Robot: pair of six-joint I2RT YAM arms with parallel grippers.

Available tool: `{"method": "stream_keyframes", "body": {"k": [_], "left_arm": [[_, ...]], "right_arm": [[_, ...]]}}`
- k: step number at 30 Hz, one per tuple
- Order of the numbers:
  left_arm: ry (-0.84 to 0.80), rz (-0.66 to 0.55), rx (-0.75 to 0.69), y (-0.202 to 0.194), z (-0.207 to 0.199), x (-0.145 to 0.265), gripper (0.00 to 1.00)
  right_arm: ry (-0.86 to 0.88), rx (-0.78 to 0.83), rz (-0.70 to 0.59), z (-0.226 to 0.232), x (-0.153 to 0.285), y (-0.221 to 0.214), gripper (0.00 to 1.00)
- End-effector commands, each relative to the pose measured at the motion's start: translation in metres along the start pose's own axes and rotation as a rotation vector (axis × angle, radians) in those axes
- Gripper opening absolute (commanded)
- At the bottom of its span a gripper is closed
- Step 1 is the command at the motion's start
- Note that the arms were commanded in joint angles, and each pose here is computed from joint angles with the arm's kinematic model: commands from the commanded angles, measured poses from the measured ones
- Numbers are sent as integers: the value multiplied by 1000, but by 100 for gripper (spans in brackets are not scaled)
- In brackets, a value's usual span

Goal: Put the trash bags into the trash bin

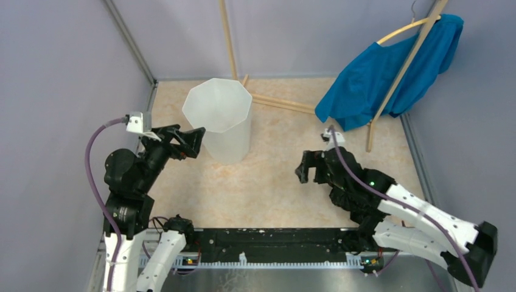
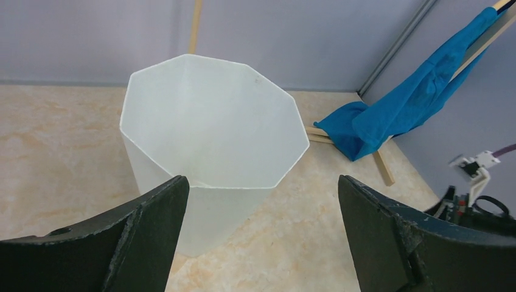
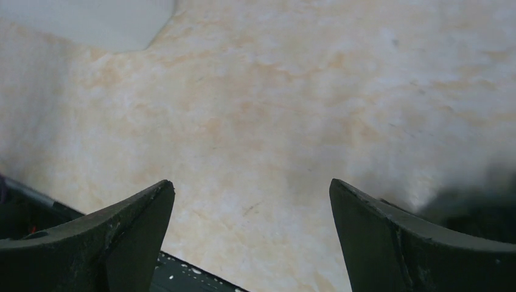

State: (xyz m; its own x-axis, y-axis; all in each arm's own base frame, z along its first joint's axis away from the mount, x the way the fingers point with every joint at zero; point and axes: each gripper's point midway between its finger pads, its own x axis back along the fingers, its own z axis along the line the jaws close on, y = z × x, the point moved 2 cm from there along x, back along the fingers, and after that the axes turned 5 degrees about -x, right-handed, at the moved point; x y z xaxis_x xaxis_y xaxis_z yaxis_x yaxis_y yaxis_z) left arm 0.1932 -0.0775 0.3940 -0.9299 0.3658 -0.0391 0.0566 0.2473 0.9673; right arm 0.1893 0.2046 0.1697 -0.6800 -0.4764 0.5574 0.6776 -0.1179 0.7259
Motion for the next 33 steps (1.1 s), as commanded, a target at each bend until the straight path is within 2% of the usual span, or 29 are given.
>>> {"method": "stream_keyframes", "body": {"k": [1,5,13,18,26,28,30,31,33], "left_arm": [[-39,-67,-11,16,-6,-6,99],[-51,-73,-4,15,-8,-5,99],[-90,-66,20,9,-15,0,99],[-114,-66,11,16,-21,6,99],[-162,-24,21,11,-28,3,99],[-185,-8,31,11,-31,-1,99],[-227,15,39,10,-37,-4,99],[-250,27,47,9,-40,-5,99],[-294,49,67,4,-45,-8,99]], "right_arm": [[-347,-179,-81,-59,58,9,99],[-524,-312,-175,-85,87,18,99],[-936,-425,-193,-128,100,-4,99],[-996,-383,-161,-139,80,-20,99],[-724,-324,-13,-120,27,-52,99],[-548,-247,51,-98,11,-54,99],[-229,-161,93,-53,-8,-50,98],[-107,-145,116,-36,-8,-52,96],[17,-124,87,-19,-10,-48,86]]}}
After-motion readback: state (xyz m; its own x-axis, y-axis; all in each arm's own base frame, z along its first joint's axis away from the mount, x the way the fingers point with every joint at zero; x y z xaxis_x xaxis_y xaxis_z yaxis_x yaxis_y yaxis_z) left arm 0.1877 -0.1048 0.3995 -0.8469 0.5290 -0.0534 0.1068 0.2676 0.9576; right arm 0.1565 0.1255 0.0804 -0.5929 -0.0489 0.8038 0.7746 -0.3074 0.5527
